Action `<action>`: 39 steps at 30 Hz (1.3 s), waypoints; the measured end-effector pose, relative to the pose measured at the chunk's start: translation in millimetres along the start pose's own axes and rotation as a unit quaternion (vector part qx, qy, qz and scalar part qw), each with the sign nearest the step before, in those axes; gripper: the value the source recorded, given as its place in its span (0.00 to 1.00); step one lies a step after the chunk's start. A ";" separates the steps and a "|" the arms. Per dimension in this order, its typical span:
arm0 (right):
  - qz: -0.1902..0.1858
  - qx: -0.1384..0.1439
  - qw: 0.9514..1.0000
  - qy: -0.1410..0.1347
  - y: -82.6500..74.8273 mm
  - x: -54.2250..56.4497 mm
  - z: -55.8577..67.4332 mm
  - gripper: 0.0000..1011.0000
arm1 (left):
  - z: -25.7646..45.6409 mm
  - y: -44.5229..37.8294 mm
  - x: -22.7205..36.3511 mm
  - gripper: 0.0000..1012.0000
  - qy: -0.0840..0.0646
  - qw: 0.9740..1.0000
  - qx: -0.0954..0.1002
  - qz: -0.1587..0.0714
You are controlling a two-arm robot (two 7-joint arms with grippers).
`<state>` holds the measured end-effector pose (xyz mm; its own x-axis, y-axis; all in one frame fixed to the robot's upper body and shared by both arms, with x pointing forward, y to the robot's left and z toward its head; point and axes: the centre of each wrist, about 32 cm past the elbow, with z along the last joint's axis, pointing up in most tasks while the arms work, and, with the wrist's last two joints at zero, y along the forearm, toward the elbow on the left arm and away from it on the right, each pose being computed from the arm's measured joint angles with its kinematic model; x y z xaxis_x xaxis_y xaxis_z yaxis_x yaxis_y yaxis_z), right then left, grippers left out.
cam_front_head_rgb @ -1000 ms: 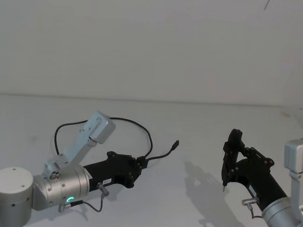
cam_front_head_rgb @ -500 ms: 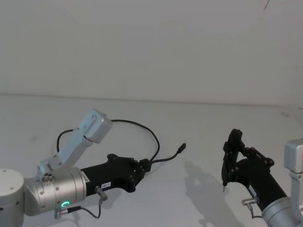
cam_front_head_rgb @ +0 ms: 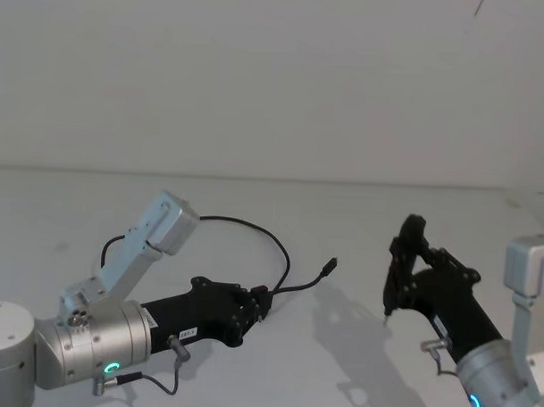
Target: Pick up the data cable with the one hand.
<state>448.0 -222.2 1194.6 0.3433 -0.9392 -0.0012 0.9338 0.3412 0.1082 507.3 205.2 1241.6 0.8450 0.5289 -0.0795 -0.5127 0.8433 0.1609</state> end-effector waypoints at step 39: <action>-0.032 0.067 0.996 0.047 61.3 -15.3 1.0 0.28 | 3.0 3.6 -3.9 0.03 0.003 1.000 0.001 -0.003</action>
<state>499.8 -187.0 1202.3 0.2974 -0.9489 -0.1053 0.9344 0.2666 0.2362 502.6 205.9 1245.5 0.8466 0.5252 -0.0861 -0.5082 0.8458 0.1623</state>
